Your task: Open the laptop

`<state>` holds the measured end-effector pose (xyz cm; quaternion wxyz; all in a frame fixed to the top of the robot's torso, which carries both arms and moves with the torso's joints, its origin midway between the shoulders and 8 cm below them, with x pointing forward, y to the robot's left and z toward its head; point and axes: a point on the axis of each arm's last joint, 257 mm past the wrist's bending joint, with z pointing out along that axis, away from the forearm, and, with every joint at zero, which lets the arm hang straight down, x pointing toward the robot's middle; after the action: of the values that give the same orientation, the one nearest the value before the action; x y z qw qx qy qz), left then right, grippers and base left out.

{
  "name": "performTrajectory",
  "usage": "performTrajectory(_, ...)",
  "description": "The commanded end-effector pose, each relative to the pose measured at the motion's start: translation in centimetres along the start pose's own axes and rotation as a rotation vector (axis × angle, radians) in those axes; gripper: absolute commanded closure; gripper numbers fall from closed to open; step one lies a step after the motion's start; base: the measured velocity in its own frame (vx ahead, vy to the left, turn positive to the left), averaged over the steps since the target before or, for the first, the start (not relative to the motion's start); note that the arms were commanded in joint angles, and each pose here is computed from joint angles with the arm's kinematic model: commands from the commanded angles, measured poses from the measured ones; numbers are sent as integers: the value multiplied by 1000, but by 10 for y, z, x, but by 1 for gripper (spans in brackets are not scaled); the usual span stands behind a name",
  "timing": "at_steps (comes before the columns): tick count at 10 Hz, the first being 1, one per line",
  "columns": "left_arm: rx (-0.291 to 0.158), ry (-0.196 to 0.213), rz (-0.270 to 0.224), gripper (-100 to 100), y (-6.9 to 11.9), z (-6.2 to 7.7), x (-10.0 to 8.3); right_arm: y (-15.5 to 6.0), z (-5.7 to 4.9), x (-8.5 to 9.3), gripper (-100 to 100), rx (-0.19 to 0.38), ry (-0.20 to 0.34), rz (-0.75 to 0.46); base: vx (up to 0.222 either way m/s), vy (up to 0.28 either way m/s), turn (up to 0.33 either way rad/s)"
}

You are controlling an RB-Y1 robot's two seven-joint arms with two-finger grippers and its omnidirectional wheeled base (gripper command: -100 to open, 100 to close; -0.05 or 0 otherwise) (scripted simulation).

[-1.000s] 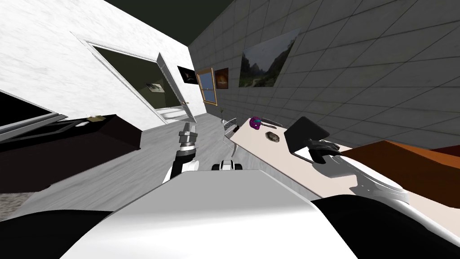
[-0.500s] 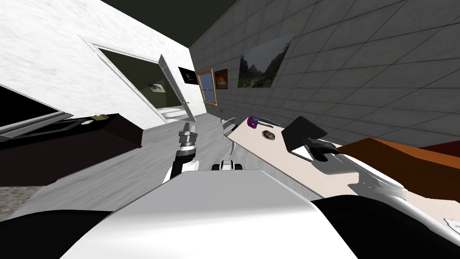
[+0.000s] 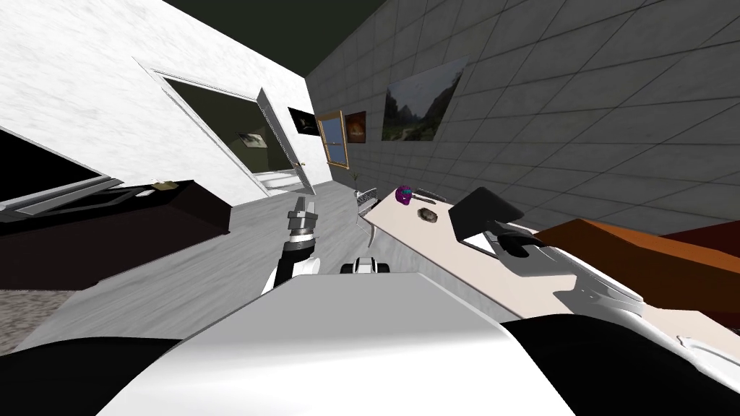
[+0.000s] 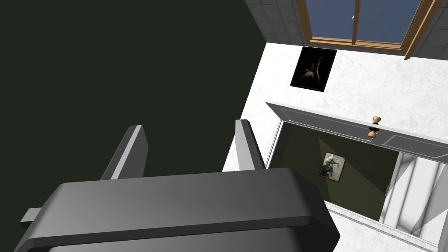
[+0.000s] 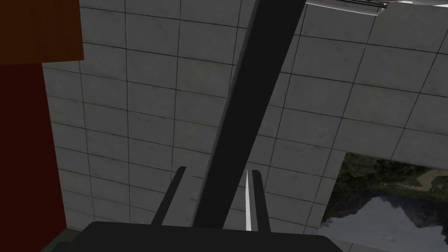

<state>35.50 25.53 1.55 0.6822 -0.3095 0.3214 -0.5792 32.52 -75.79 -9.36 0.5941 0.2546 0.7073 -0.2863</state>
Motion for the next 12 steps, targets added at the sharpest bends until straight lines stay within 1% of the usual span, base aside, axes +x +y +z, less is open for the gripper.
performTrajectory(1,0,0,0,0,0,0,0,2,4,18,100,-8,25,138,-97,-97,43)
performTrajectory(2,0,0,0,0,0,0,0,4,7,29,100,-14,37,219,-107,-118,34)
performTrajectory(5,0,0,0,0,0,0,0,10,10,44,100,-23,54,341,-89,-94,13)
performTrajectory(6,0,0,0,0,0,0,0,14,12,24,100,-33,27,314,-33,-25,-6)
performTrajectory(7,0,0,0,0,0,0,0,18,14,42,100,-42,41,401,-45,-68,-32)
performTrajectory(9,0,0,0,0,0,0,0,24,15,61,100,-51,56,480,-66,-95,-12)
performTrajectory(10,0,0,0,0,0,0,0,24,15,61,100,-51,56,480,-51,-57,-8)
performTrajectory(12,0,0,0,0,0,0,0,33,16,80,100,-61,72,560,-43,-60,-17)
